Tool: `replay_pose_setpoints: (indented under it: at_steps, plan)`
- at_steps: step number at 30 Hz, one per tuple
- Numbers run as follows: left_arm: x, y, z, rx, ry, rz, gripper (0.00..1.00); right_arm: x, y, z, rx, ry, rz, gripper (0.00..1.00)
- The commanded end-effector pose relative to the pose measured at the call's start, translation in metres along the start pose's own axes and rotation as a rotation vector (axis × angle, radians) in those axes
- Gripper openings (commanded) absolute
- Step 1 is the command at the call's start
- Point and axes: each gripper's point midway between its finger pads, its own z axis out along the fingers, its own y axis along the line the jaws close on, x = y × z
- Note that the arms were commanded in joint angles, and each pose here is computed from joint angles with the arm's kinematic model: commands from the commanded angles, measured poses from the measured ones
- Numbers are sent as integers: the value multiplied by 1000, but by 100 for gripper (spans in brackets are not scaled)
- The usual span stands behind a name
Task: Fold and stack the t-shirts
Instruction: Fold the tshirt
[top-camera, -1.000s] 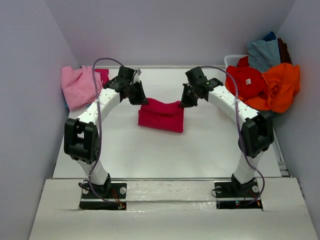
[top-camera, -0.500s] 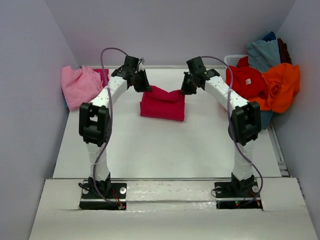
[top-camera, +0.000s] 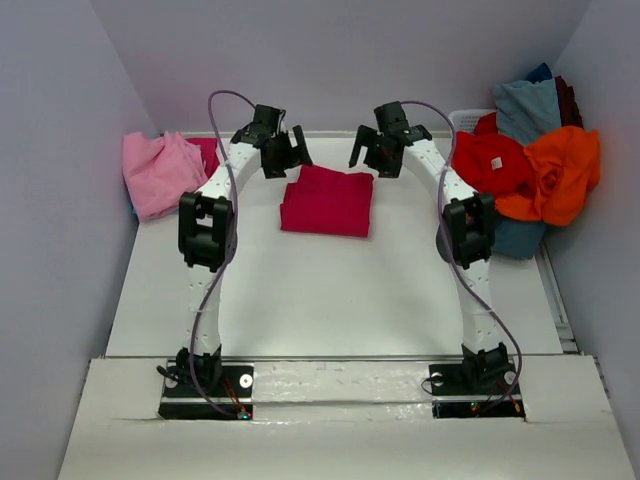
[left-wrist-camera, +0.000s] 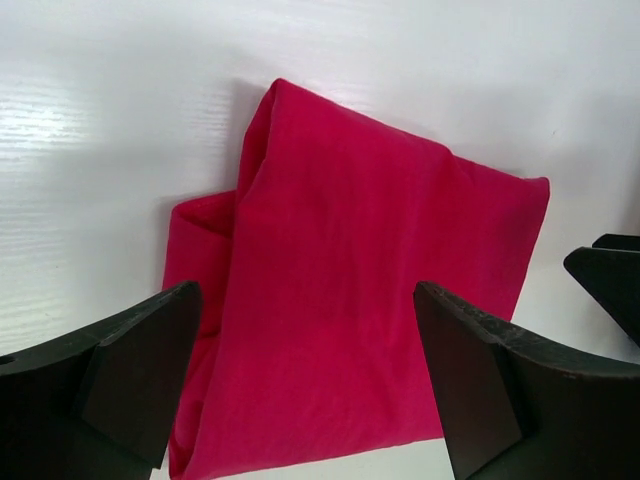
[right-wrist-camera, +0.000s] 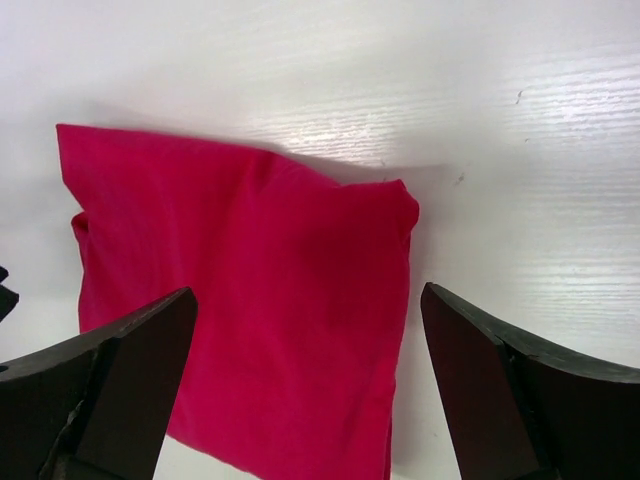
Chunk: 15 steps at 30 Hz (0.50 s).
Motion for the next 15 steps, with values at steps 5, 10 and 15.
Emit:
replay_pose_setpoints:
  at_steps: [5,10,15]
  plan:
    - [-9,-18,-67,38,-75,21,99,-4,11,-61,-45,-34,-3,100]
    - [-7,-13,-58,44,-48,38,99,21,-1,-59,-29,21,14,99]
    - [-12,-11,-26,53,-15,66,99,33,1,-53,-47,65,45,90]
